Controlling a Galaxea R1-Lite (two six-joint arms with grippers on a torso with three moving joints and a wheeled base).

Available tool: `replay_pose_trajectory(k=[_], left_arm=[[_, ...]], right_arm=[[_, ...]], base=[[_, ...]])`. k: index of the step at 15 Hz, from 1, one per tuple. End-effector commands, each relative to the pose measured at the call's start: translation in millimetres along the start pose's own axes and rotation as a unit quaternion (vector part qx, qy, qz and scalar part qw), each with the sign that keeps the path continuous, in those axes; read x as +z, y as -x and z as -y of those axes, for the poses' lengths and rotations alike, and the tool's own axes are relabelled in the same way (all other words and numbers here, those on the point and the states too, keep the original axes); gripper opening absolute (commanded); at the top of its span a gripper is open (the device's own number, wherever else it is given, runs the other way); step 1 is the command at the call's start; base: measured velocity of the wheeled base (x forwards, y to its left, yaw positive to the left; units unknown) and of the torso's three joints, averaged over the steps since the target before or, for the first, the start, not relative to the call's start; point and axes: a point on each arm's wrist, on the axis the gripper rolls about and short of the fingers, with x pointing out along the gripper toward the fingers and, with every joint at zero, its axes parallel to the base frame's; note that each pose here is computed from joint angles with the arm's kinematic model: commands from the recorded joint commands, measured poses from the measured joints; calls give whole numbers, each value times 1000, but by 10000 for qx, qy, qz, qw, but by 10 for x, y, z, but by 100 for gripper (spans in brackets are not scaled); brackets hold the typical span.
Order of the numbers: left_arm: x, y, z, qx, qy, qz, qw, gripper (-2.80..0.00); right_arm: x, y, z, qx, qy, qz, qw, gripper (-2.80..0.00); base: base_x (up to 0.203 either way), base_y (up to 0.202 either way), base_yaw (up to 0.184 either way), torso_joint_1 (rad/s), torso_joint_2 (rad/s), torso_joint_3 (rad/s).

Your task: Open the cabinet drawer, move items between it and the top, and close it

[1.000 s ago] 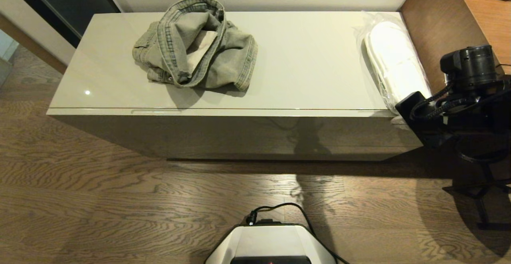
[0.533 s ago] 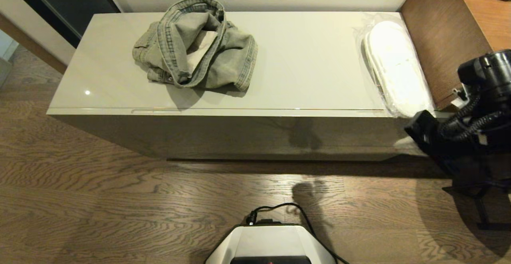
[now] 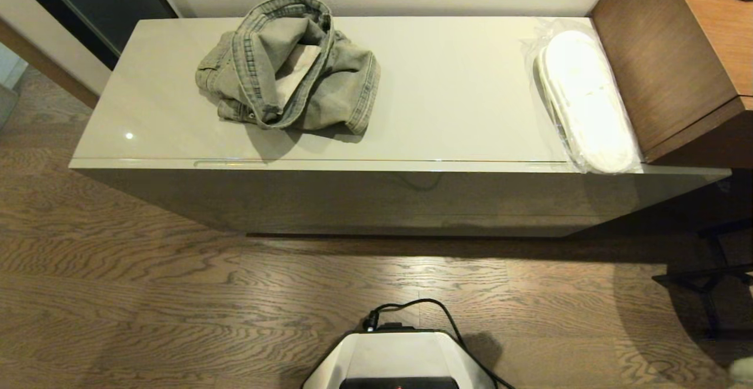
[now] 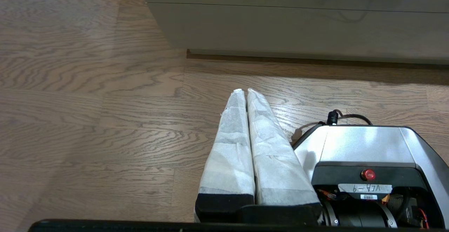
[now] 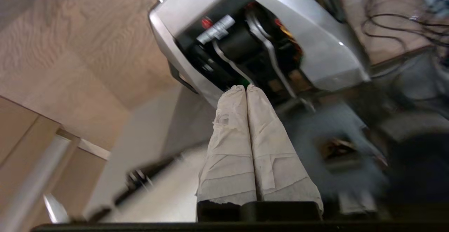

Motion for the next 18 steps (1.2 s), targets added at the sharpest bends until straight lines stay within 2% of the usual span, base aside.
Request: replay_pose_trajectory(k=[1,2,4,5,6,8,10,12,13,14,15,16,18], left_arm=[[-4,-1,0,1,0,-10,10000,-280],[-4,-1,0,1,0,-8,10000,-280],[-4,-1,0,1,0,-10,10000,-280],[-4,-1,0,1,0,-10,10000,-280],[-4,-1,0,1,0,-10,10000,-280],[-4,-1,0,1,0,-10,10000,-280],[-4,-1,0,1,0,-10,10000,-280],[-4,-1,0,1,0,-10,10000,-280],[-4,-1,0,1,0,-10,10000,-280],[-4,-1,0,1,0,-10,10000,-280],[-4,-1,0,1,0,-10,10000,-280],[-4,-1,0,1,0,-10,10000,-280],[-4,-1,0,1,0,-10,10000,-280]], right_arm=[[-437,501,481,339,18,450,9984,-280],[-662,667,686,231,78,658,9975,-280],[-1045,799,858,-236,176,1052,9940,-280],[-1287,791,921,-395,487,1439,9876,-280],[-1411,708,965,-509,875,1773,9789,-280],[-1362,514,1048,-670,1115,1866,9738,-280],[-1312,491,1082,-650,1101,1888,9737,-280],[-1307,374,1258,-597,1393,1803,9719,-280],[-1314,231,1323,-726,1422,1755,9714,-280],[-1321,107,1362,-789,1407,1903,9684,-280],[-1342,50,1392,-679,1451,2222,9618,-280],[-1380,19,1430,-489,1594,2617,9506,-280],[-1386,-78,1463,-293,2167,3468,9121,-280]], base=[[0,0,0,0,0,0],[0,0,0,0,0,0],[0,0,0,0,0,0],[0,0,0,0,0,0],[0,0,0,0,0,0],[0,0,0,0,0,0],[0,0,0,0,0,0],[0,0,0,0,0,0],[0,0,0,0,0,0],[0,0,0,0,0,0],[0,0,0,0,0,0],[0,0,0,0,0,0],[0,0,0,0,0,0]])
